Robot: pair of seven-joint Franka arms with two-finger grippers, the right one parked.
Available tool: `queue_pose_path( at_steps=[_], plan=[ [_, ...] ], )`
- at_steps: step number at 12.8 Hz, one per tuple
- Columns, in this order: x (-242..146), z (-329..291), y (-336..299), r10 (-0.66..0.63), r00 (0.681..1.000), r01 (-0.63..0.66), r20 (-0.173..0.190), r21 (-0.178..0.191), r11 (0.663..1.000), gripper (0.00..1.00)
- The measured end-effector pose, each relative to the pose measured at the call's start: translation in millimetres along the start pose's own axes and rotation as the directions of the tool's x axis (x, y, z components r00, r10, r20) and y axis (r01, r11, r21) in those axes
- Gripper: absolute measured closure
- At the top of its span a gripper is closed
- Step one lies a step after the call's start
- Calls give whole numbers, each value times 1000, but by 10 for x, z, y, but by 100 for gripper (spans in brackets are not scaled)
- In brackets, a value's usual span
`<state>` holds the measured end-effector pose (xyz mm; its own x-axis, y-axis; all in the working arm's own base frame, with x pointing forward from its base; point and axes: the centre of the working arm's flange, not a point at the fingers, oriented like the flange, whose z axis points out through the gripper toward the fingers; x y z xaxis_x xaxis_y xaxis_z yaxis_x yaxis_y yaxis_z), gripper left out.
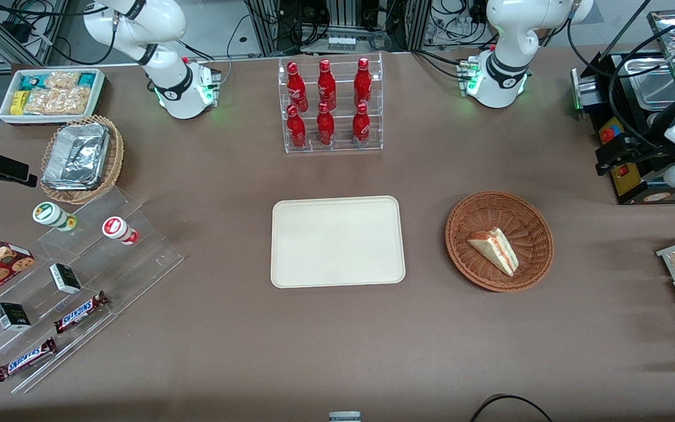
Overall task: Place sandwich from basket to tray
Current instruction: 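Move the left gripper down over the sandwich in the wicker basket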
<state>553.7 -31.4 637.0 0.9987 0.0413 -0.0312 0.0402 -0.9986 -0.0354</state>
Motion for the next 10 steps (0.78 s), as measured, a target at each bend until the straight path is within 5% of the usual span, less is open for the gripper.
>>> queue_pose_path(
  at_steps=[6,10],
  plan=[
    [85,456,78,-5,996,4,90,9,1000,0],
    [295,1449,501,-114,993,114,14,-4,993,0]
  ],
)
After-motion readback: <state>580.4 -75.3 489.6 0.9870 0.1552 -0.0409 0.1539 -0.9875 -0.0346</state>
